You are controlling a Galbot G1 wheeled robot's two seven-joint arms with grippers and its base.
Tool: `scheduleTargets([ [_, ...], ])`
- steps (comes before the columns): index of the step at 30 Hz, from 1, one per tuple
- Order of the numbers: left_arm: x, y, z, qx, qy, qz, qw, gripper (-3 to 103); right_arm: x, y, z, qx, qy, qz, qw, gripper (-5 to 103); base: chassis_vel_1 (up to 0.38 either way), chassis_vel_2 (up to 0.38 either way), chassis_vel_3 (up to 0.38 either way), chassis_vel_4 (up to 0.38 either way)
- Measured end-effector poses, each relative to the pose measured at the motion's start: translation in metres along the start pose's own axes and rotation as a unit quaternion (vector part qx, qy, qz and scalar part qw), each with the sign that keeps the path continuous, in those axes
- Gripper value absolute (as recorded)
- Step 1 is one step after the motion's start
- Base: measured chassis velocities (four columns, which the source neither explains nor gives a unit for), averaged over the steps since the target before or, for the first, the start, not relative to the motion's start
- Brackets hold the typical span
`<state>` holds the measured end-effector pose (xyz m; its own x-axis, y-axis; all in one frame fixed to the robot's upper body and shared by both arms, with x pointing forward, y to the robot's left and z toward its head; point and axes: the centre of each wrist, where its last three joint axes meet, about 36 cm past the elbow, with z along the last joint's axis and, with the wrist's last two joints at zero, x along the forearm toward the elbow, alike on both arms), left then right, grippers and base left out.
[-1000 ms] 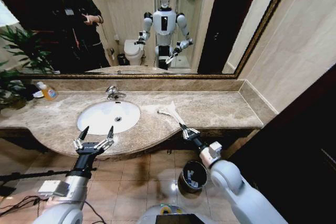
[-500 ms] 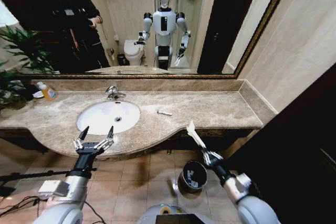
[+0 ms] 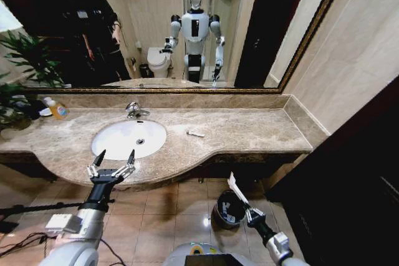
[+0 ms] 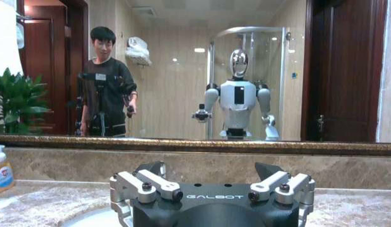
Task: Pick up the trash from the sink and place it in the trash bin.
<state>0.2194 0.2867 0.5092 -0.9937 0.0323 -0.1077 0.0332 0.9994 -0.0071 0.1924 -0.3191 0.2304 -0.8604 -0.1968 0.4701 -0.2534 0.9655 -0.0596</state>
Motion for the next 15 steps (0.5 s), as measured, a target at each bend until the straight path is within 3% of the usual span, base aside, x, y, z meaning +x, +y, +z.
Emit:
scheduleTargets([
  [15, 0.000, 0.000, 0.000, 0.000, 0.000, 0.000, 1.0000, 100, -0.067, -0.028, 0.047, -0.010, 0.087, 0.036, 0.996, 0, 0.000, 0.000, 0.000, 0.000],
])
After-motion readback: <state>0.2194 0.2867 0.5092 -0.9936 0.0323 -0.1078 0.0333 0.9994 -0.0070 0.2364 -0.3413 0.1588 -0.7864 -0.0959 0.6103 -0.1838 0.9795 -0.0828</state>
